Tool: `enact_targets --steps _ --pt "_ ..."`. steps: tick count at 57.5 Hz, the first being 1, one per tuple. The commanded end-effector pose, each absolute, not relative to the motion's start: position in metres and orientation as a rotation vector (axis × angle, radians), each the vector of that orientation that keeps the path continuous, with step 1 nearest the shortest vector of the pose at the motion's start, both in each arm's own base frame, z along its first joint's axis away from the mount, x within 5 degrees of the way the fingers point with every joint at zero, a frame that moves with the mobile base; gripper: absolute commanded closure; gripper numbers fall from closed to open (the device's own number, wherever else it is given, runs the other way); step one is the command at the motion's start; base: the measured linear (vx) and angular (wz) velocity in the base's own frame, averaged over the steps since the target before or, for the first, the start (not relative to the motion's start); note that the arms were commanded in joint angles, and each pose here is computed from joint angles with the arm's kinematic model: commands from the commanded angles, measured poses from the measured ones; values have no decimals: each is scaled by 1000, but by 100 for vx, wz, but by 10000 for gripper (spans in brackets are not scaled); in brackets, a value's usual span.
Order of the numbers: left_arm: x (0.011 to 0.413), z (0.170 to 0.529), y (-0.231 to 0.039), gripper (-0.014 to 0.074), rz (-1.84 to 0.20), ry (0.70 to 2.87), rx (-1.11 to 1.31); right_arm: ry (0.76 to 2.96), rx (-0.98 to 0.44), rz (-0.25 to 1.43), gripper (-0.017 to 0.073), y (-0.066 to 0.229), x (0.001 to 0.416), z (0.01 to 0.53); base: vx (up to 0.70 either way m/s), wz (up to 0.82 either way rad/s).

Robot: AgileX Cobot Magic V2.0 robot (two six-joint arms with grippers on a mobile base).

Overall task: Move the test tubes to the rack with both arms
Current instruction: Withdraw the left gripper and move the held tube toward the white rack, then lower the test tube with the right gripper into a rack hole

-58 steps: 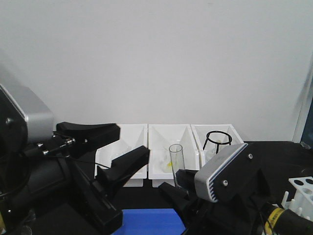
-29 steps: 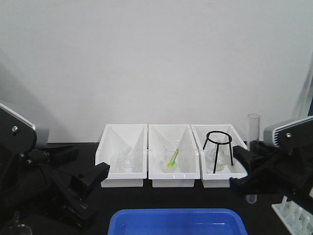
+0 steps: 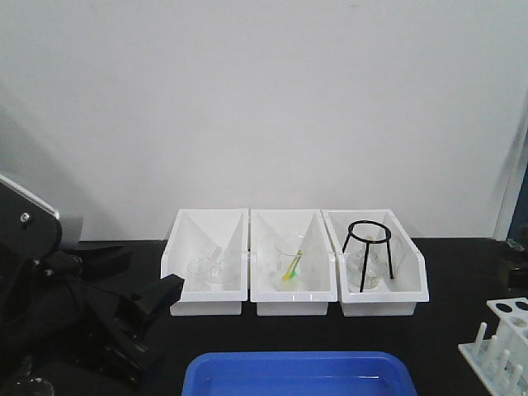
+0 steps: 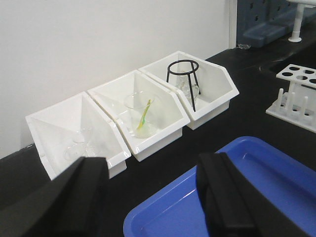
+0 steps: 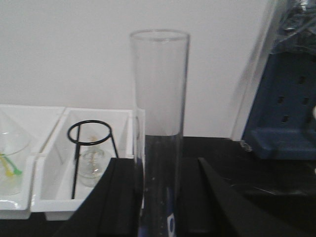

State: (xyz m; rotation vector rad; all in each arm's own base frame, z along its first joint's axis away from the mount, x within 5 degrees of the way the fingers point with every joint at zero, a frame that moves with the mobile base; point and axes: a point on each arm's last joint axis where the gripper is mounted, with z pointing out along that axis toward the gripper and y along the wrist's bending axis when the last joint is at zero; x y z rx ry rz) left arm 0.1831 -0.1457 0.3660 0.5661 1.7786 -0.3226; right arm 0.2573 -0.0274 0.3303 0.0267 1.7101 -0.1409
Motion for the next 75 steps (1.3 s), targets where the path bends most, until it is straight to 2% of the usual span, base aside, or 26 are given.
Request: enact_targets --steps 1,20,36,75 --pt "178 384 -145 94 -362 1698 564 1541 60 -198 566 -40 253 358 0 0" --pt "179 382 -143 94 -336 1722 556 1474 139 -268 566 -63 247 355 0 0" --pt "179 383 -143 94 -322 1714 566 1436 177 -249 566 -68 256 305 0 0" --pt "179 382 -143 94 -319 1718 564 1423 226 -210 566 -78 292 253 0 0"
